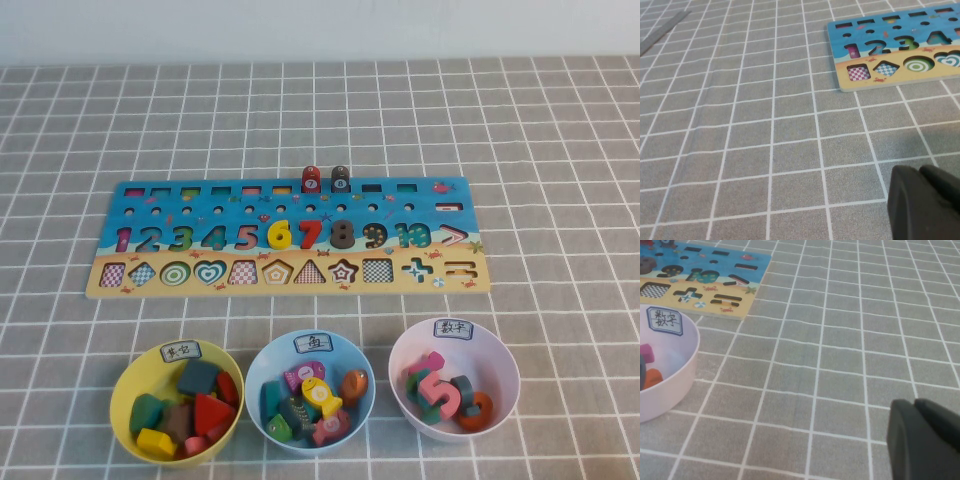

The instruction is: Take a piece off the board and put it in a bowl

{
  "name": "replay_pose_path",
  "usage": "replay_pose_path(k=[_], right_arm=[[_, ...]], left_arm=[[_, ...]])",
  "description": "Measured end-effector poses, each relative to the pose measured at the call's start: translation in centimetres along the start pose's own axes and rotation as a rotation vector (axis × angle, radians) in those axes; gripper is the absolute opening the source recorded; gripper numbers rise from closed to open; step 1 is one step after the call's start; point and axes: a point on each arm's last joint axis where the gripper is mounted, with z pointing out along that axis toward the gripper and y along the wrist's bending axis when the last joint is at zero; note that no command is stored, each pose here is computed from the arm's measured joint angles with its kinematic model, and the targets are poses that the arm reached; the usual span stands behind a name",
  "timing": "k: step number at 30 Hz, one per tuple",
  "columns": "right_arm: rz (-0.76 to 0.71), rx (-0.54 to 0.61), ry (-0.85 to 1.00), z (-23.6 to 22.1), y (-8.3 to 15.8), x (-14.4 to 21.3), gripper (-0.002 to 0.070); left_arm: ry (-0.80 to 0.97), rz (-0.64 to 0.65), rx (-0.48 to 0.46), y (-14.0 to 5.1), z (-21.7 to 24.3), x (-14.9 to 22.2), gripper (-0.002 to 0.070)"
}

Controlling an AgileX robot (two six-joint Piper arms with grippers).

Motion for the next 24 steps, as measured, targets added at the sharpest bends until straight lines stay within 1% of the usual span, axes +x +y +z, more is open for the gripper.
replay_pose_path(k=[14,16,20,24], right_arm=[[0.000,0.000,0.000,0.0,0.0,0.0,-0.0017],[0.000,0.000,0.000,0.0,0.0,0.0,-0.0017],[0.000,0.000,0.000,0.0,0.0,0.0,-0.0017],[0.000,0.000,0.000,0.0,0.0,0.0,-0.0017]], left_arm=[[-0.002,0.003,-0.001,0.0,0.0,0.0,-0.0005],[-0.011,-0.017,0.006,-0.1,0.0,-0.1,-0.0005],[-0.093,-0.126,0.031,-0.2,0.0,-0.9,-0.0005],[-0.205,-0.339,0.066,-0.3,-0.2,-1.9,-0.0005]])
